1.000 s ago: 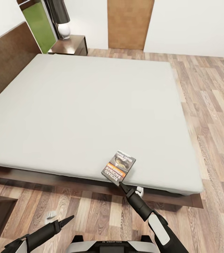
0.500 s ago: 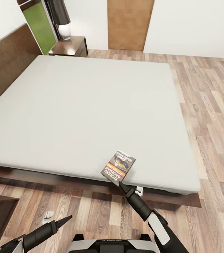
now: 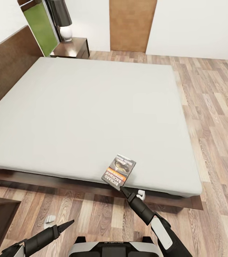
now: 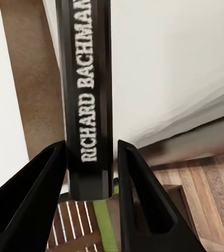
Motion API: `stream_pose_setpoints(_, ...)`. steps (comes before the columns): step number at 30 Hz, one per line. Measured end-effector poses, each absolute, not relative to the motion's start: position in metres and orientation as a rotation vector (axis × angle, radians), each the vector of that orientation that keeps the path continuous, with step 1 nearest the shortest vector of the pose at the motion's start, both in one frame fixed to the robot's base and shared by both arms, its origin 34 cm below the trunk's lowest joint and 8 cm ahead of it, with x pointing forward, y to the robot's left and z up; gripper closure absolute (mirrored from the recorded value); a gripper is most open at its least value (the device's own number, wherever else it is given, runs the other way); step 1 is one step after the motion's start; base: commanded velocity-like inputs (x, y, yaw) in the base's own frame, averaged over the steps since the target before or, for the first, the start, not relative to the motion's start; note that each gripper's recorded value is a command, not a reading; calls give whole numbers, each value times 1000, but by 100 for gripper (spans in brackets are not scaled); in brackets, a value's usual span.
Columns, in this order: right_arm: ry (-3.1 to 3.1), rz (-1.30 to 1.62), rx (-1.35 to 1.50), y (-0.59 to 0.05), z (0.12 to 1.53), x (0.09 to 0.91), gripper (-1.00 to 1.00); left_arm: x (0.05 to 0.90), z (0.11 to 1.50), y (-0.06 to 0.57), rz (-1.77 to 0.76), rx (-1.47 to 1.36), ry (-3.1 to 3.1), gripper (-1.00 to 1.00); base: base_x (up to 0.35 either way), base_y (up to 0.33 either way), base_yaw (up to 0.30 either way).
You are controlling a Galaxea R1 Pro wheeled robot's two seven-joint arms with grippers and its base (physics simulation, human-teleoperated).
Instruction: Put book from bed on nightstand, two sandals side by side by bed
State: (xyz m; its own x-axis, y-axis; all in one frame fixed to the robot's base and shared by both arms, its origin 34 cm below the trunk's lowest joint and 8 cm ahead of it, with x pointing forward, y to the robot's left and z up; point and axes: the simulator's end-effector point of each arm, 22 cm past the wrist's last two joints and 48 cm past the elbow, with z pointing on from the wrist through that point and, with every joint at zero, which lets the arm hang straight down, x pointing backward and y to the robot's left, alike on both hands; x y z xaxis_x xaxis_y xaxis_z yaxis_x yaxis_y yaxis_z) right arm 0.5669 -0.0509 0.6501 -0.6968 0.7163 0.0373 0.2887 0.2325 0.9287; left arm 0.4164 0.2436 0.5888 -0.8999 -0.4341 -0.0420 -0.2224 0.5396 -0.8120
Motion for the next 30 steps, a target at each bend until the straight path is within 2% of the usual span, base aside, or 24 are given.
stream_pose_setpoints(6, 2135, 1489, 931, -47, 656, 560, 100, 411, 594, 243, -1277, -537, 2537, -100, 0, 0, 0)
stream_pose_setpoints(14, 2174, 1688, 988, -27, 681, 548, 100, 408, 603, 241, -1280, -536, 2537, -100, 0, 0, 0)
stream_pose_setpoints(30, 2110, 1866, 846, -9, 754, 573, 100, 402, 618, 239, -1283, -537, 2539, -100, 0, 0, 0)
